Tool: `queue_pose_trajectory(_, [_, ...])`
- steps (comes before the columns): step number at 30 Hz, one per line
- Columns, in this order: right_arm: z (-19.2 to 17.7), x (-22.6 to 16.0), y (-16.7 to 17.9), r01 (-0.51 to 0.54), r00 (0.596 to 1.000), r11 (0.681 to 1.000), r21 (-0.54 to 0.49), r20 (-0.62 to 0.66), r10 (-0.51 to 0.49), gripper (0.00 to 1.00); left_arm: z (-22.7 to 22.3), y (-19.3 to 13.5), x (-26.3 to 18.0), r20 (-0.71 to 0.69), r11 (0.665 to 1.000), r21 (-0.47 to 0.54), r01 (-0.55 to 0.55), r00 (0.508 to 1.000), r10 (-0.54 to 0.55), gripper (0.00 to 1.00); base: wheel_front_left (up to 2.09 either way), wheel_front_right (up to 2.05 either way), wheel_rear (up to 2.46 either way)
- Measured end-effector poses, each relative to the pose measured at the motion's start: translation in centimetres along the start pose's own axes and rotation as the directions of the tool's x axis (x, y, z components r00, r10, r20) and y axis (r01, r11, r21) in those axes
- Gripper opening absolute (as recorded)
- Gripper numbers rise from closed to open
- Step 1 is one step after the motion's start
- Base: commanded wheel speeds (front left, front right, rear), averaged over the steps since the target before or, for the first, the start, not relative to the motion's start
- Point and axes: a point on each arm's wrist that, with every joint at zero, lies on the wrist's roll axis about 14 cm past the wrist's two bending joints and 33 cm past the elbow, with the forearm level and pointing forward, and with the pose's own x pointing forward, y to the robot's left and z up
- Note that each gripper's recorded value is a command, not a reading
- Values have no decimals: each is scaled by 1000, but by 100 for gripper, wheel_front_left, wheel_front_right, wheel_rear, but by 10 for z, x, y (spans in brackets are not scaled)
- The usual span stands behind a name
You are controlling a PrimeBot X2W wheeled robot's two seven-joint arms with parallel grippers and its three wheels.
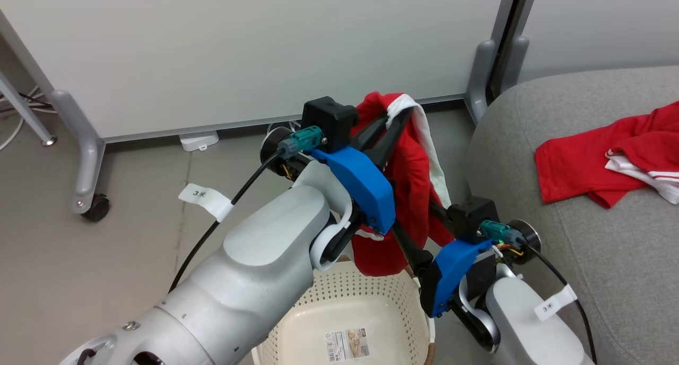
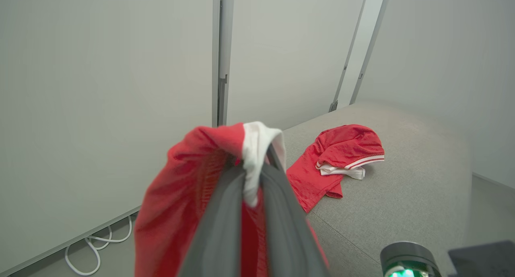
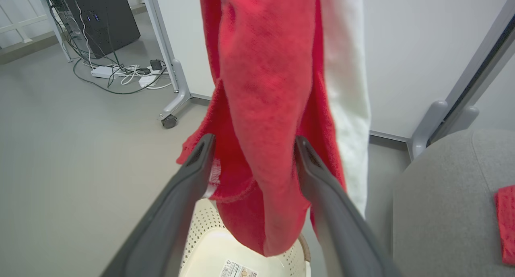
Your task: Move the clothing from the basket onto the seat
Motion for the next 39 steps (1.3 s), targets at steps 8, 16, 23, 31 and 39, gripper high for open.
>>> queue_pose_trajectory(8, [-4, 12, -4, -7, 1000, 1000, -19, -31, 7, 67, -1, -5, 0, -5, 1000, 3, 12, 1000, -12, 0, 0, 0, 0])
queue_pose_trajectory(16, [-6, 14, -6, -6, 1000, 1000, -19, -24, 5, 0, -3, -7, 0, -11, 1000, 6, 15, 1000, -15, 0, 0, 0, 0])
queue_pose_trajectory(23, [-6, 13, -10, 3, 1000, 1000, -13, -17, -3, 0, -4, -8, 1, -15, 1000, 13, 14, 1000, -14, 0, 0, 0, 0])
queue_pose_trajectory(31, [-8, 9, -10, 6, 1000, 1000, -12, -19, -7, 0, -4, -11, 1, -19, 1000, 19, 20, 1000, -19, 100, 0, 0, 0])
queue_pose_trajectory(39, [-6, 7, -11, 9, 1000, 1000, -16, -15, -10, 0, -2, -12, -1, -18, 1000, 28, 11, 1000, -11, 100, 0, 0, 0])
